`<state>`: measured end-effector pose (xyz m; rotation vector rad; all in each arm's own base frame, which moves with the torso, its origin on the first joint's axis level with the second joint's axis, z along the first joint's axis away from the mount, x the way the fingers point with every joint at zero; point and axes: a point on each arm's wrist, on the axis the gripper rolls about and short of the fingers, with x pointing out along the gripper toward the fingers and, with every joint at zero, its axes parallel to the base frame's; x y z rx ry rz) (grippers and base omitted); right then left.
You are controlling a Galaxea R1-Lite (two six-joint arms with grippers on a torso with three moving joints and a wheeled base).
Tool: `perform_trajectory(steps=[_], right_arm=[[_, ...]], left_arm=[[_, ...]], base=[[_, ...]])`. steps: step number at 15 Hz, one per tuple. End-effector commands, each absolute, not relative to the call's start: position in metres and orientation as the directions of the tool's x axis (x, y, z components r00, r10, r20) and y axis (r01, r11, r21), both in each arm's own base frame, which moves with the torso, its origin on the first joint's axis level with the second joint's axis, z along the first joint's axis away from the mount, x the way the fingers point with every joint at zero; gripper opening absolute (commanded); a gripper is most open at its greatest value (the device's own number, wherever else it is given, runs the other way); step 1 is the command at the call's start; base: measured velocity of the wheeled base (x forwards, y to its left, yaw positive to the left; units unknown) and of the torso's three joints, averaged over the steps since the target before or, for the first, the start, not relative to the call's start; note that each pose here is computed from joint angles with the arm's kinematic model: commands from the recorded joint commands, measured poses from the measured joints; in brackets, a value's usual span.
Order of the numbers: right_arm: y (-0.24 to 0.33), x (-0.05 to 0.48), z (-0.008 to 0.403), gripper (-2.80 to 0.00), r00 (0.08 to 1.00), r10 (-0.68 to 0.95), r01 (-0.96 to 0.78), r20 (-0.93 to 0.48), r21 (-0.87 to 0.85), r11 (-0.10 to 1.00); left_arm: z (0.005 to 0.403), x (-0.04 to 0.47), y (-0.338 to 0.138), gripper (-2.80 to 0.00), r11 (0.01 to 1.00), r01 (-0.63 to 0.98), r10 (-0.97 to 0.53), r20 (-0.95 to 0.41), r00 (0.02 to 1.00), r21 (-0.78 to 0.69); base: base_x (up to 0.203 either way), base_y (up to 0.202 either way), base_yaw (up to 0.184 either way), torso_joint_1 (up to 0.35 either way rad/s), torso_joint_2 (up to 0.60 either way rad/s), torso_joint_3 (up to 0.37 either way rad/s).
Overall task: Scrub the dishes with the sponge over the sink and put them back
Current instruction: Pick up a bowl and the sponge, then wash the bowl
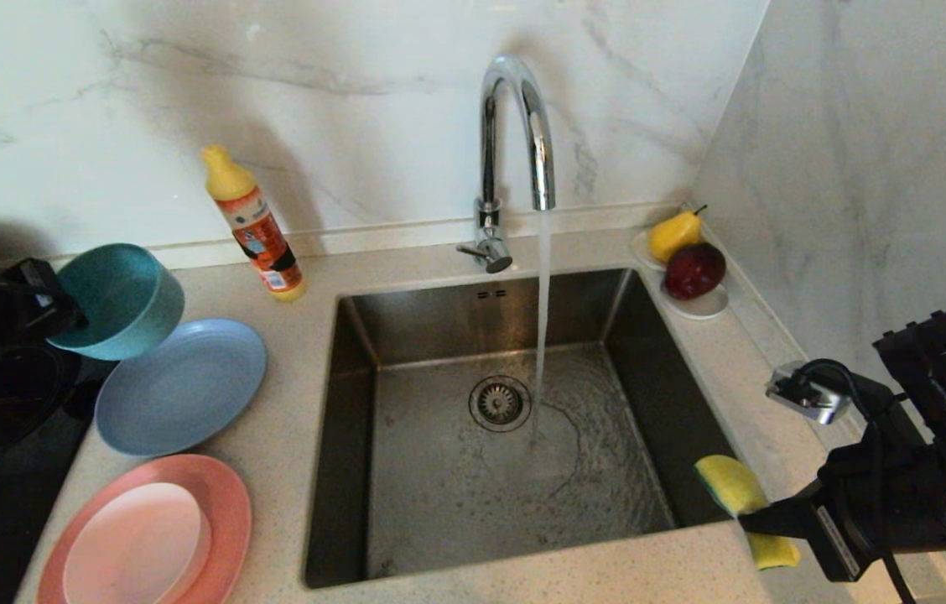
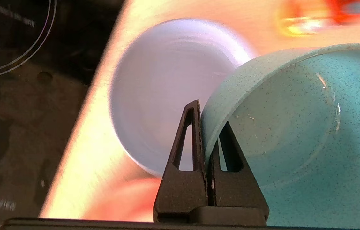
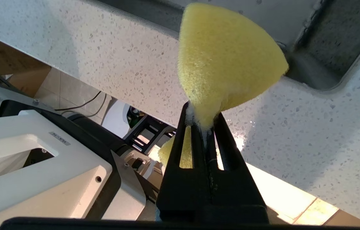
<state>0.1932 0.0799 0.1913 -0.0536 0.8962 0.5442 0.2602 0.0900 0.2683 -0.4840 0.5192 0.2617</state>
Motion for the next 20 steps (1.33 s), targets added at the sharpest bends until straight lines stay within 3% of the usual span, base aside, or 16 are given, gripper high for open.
perform_trajectory(steps=[1,4,8,12,20], right_arm=[[0.079,0.189,0.195,-2.80,0.510,0.434,-0.475,-0.742,0.178,0.862],[0.076,0.182,0.204,-2.80,0.539,0.446,-0.476,-0.715,0.178,0.861],[0.074,0.176,0.210,-2.80,0.559,0.454,-0.477,-0.694,0.180,0.861],[0.072,0.168,0.217,-2.80,0.573,0.479,-0.478,-0.665,0.203,0.854],[0.068,0.158,0.222,-2.80,0.592,0.485,-0.482,-0.643,0.200,0.853]], left_arm=[[0.313,0.209,0.069,-2.80,0.878,-0.265,0.087,-0.411,0.907,-0.398],[0.321,0.206,0.033,-2.80,0.907,-0.110,-0.072,-0.407,0.911,-0.407],[0.303,0.232,-0.024,-2.80,0.922,0.048,-0.244,-0.482,0.842,-0.384],[0.270,0.268,-0.086,-2.80,0.917,0.118,-0.334,-0.570,0.751,-0.381],[0.216,0.316,-0.204,-2.80,0.910,0.198,-0.390,-0.591,0.706,-0.364]], base=[[0.000,0.000,0.000,0.000,0.00,0.000],[0.000,0.000,0.000,0.000,0.00,0.000],[0.000,0.000,0.000,0.000,0.00,0.000],[0.000,0.000,0.000,0.000,0.00,0.000],[0.000,0.000,0.000,0.000,0.00,0.000]])
